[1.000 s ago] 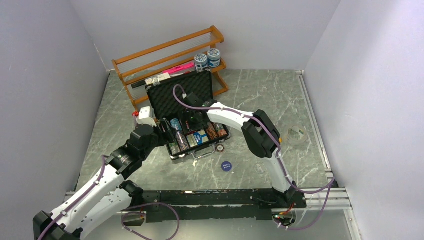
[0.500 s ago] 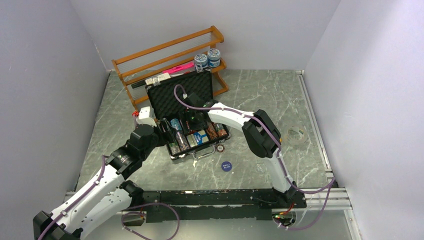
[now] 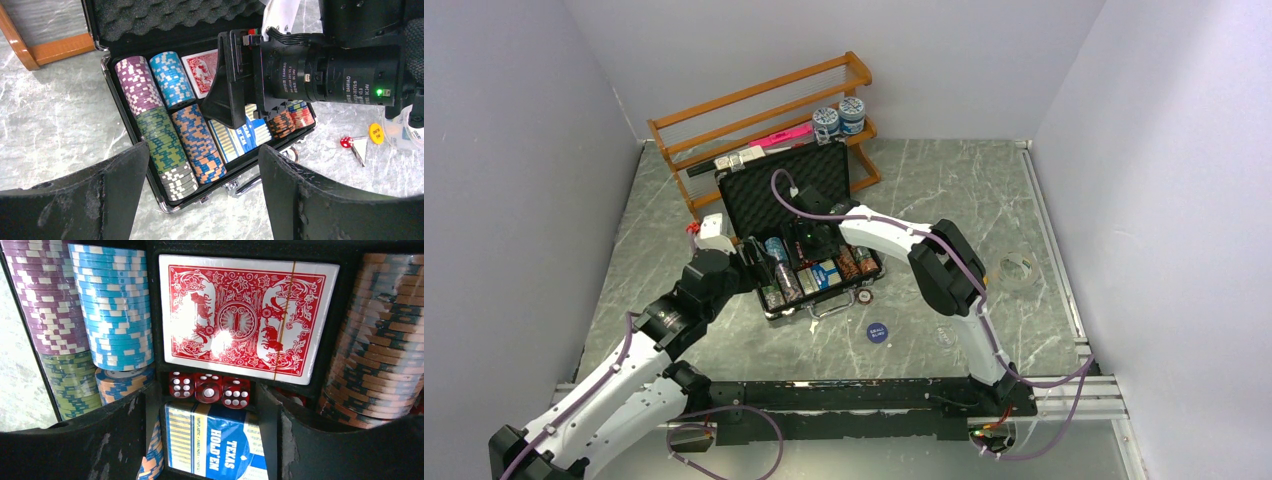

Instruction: Pack up texas hold em set

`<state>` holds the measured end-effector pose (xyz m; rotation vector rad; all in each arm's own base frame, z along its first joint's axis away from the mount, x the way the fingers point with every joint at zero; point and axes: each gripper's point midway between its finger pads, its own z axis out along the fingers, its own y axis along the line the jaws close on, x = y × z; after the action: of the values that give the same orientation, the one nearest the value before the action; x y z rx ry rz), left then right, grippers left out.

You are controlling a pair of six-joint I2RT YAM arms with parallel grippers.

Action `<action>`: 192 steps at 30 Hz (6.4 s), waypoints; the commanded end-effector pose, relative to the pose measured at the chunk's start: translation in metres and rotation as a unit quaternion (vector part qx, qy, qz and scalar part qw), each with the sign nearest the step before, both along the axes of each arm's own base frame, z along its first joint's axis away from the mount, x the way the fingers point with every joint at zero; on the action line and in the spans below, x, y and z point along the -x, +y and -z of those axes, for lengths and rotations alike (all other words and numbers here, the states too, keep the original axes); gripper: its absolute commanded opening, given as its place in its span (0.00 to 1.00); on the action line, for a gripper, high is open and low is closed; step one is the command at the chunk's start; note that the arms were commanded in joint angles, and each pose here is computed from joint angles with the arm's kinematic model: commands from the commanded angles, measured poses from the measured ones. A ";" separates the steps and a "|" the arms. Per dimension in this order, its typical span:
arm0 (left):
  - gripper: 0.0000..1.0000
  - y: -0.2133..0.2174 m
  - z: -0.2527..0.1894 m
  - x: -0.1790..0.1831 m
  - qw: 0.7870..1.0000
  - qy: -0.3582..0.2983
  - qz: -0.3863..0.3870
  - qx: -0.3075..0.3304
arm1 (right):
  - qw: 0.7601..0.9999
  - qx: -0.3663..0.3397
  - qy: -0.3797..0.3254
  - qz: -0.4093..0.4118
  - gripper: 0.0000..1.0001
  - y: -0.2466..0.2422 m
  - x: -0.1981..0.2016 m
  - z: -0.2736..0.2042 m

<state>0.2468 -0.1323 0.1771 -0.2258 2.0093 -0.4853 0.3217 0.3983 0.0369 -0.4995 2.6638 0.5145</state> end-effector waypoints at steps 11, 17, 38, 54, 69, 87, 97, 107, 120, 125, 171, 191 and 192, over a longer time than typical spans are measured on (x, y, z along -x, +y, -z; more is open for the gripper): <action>0.85 0.001 -0.004 0.001 1.000 -0.008 -0.006 0.010 | 0.999 -0.043 0.007 -0.008 0.55 0.016 0.013 -0.026; 0.85 0.001 -0.004 0.001 1.000 -0.007 -0.006 0.011 | 1.000 -0.031 0.003 -0.003 0.52 0.013 0.010 -0.024; 0.85 0.000 -0.011 -0.001 1.000 -0.016 -0.008 0.015 | 0.988 0.042 -0.113 0.095 0.66 -0.068 -0.004 -0.114; 0.84 -0.018 -0.007 -0.012 0.999 -0.012 0.014 0.031 | 0.948 0.123 -0.015 0.293 0.56 -0.280 0.051 -0.063; 0.84 -0.016 -0.007 -0.011 0.999 -0.012 0.012 0.028 | 0.855 0.081 0.032 0.512 0.46 -0.300 0.046 -0.015; 0.84 -0.009 -0.007 -0.012 1.000 -0.016 0.000 0.015 | 0.838 0.098 0.041 0.535 0.39 -0.307 0.039 0.010; 0.85 -0.009 -0.004 -0.012 1.000 -0.012 0.000 0.012 | 0.841 0.105 0.056 0.528 0.38 -0.306 0.044 0.021; 0.84 -0.009 -0.004 -0.012 1.000 -0.012 -0.002 0.011 | 0.850 0.092 0.056 0.515 0.26 -0.300 0.040 0.018; 0.84 -0.006 -0.009 -0.014 1.000 -0.016 -0.011 0.012 | 0.931 0.005 -0.013 0.366 0.20 -0.207 0.005 -0.057; 0.84 -0.004 -0.011 -0.014 1.000 -0.018 -0.018 0.012 | 0.972 -0.027 -0.021 0.234 0.20 -0.121 0.002 -0.078; 0.85 0.005 -0.006 -0.006 1.000 -0.009 -0.025 0.001 | 0.994 0.089 -0.045 0.035 0.22 -0.029 -0.022 -0.015; 0.85 0.004 -0.006 -0.007 1.000 -0.008 -0.024 0.002 | 0.995 0.082 -0.045 0.030 0.43 -0.028 -0.022 -0.017; 0.85 0.004 -0.006 -0.006 1.000 -0.008 -0.023 0.002 | 0.995 0.080 -0.047 0.031 0.43 -0.027 -0.022 -0.020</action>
<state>0.2499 -0.1279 0.1731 -0.2611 2.0131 -0.4535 0.3374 0.3673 0.0467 -0.4773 2.6683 0.2301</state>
